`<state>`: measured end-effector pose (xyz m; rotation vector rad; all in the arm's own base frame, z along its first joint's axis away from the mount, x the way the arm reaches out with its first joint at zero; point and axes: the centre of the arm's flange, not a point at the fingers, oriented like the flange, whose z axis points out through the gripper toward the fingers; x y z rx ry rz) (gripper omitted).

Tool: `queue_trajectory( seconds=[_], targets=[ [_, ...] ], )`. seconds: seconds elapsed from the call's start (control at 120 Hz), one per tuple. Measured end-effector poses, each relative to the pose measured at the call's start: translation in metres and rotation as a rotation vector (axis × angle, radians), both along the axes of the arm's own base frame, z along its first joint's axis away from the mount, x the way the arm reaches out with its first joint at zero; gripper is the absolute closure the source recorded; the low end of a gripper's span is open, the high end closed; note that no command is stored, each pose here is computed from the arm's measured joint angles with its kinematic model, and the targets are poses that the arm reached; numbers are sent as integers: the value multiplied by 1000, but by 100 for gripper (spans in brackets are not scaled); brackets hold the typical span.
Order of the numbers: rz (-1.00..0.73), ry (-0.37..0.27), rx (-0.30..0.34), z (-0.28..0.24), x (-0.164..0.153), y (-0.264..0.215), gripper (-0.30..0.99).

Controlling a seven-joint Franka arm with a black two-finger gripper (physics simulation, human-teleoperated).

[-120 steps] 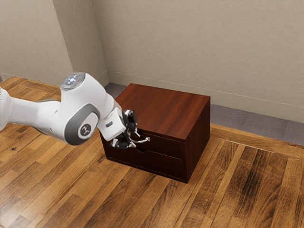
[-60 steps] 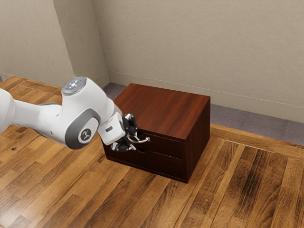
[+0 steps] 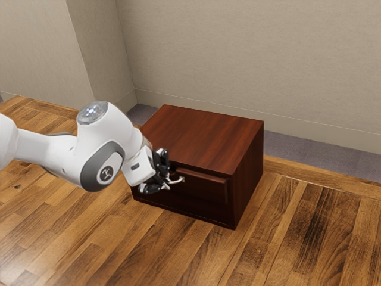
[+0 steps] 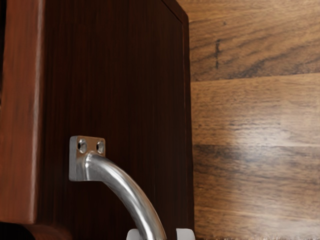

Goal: Pull the drawer handle with one arm to open the drawer

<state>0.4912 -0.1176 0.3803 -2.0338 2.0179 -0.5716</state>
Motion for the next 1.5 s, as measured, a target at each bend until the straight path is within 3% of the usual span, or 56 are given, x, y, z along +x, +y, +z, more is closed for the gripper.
queue_trajectory(
  seconds=[0.9, 1.5],
  targets=[
    [-18, -12, 66, 3, -40, 2, 76],
    [-39, -13, 89, 5, -60, -6, 67]
  ],
)
